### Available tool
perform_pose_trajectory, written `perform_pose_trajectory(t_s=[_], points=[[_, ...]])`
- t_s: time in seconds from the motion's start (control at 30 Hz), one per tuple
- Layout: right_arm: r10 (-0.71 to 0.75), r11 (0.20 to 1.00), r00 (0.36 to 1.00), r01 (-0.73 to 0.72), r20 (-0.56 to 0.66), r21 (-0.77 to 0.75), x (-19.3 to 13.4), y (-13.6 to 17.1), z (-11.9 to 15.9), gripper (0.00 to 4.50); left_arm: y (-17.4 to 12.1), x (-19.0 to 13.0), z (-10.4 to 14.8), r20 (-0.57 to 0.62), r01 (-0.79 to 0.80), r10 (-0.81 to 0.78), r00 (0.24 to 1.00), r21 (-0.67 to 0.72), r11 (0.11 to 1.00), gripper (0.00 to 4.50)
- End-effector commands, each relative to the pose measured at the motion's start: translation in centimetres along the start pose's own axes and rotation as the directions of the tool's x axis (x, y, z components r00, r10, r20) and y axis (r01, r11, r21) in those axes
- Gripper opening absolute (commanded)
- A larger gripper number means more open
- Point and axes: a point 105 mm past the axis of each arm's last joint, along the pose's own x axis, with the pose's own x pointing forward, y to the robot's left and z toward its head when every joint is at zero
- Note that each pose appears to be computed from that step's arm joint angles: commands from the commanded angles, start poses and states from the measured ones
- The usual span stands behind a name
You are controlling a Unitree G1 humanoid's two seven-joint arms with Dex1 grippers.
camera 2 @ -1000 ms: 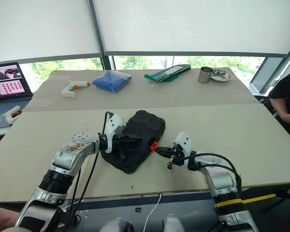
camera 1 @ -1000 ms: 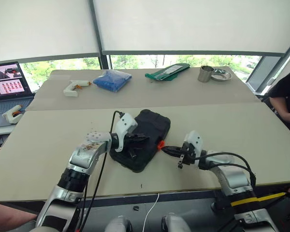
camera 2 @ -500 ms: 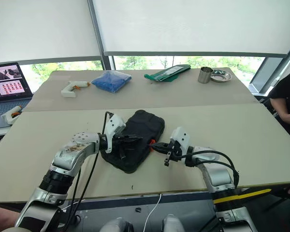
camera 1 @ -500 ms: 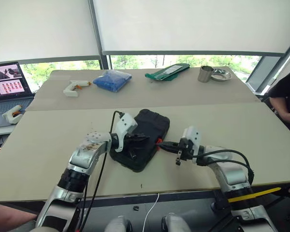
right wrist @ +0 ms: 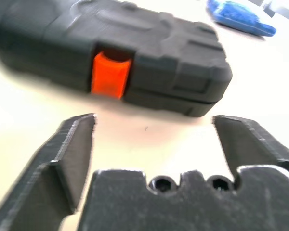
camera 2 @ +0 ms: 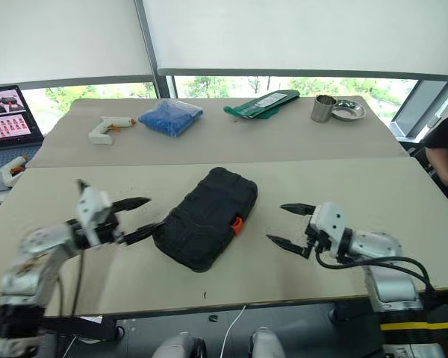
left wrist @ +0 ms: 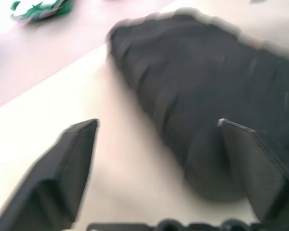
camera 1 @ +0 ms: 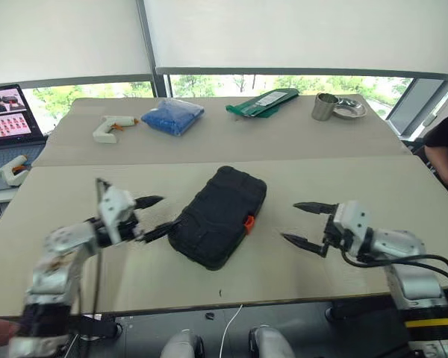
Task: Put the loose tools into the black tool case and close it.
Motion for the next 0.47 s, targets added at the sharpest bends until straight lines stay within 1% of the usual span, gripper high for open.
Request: perform_pose_trajectory(t_s=[0.03,0.1,0.23,0.3,0.47], points=[[-0.023,1.000,1.000,0.023,0.010,-0.018,-1.5,-1.0,0.0,4.50,0.6,-3.3,-0.9,-0.051,-0.080,0.084,0.995,0.079,0.994,4.47],[-0.053,0.998,0.999,0.053,-0.001,0.023,-2.1,-1.5,-0.7,4.50,0.3,-5.0,-2.2,-0.097,-0.113,0.122,0.988,0.091,0.989,4.47],[-0.046,0.999,0.997,0.047,-0.058,0.007,-3.1,-1.6,-2.0,4.50,0.2,-6.8,-4.1,-0.172,-0.173,0.195,0.966,0.138,0.975,4.47],[-0.041,0.999,0.996,0.042,-0.077,0.003,-3.5,-1.7,-2.5,4.50,0.2,-6.9,-4.4,-0.184,-0.188,0.215,0.959,0.152,0.970,4.47],[-0.066,0.998,0.992,0.065,-0.103,-0.010,-3.9,-2.2,-3.0,4.50,0.3,-6.2,-4.4,-0.159,-0.233,0.255,0.954,0.142,0.962,4.47]])
